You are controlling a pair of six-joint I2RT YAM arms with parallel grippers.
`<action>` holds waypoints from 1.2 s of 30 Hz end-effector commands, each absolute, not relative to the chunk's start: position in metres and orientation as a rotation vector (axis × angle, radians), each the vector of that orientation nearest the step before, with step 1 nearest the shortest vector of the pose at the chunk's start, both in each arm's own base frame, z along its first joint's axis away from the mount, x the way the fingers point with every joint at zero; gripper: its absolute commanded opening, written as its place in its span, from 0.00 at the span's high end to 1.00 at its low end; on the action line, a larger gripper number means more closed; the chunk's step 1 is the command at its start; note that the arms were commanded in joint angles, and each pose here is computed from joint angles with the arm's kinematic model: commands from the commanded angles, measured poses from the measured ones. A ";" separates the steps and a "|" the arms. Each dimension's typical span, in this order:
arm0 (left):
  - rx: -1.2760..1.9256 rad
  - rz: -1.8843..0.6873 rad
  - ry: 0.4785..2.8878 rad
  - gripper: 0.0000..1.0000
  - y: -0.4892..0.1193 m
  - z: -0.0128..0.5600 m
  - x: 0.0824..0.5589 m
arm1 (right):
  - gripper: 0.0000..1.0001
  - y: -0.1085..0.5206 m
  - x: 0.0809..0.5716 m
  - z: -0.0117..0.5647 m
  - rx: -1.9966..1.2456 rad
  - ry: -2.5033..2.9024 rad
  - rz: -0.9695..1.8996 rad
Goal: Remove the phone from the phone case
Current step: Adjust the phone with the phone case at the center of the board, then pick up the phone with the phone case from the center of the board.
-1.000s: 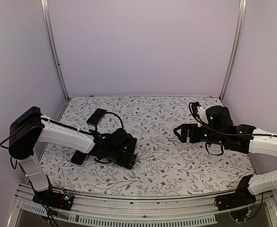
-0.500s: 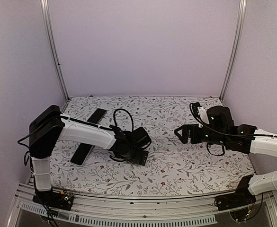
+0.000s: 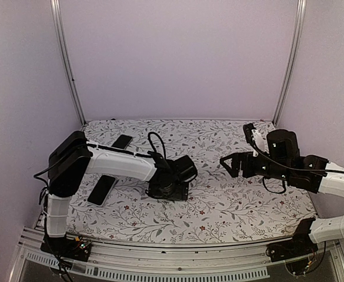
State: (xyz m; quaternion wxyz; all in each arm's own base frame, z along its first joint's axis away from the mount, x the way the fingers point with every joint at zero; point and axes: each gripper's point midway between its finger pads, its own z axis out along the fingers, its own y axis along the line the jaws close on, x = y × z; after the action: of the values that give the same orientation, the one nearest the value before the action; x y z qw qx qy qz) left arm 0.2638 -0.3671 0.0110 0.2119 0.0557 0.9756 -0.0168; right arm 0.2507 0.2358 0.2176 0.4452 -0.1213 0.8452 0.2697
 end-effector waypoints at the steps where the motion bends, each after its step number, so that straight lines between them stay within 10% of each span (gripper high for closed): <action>1: 0.069 0.139 2.776 0.01 -0.354 -0.009 0.262 | 0.01 0.236 0.247 0.231 -0.322 2.063 0.697; 36: 0.188 0.069 2.769 0.18 -0.324 -0.037 0.294 | 0.01 0.236 0.240 0.226 -0.278 2.100 0.756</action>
State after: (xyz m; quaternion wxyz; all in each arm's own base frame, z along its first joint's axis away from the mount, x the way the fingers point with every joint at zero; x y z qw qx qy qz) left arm 0.3140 -0.3457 0.0091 0.2499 0.0418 0.9672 -0.0154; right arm 0.2351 0.2349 0.2250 0.4280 -0.1222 0.8432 0.3014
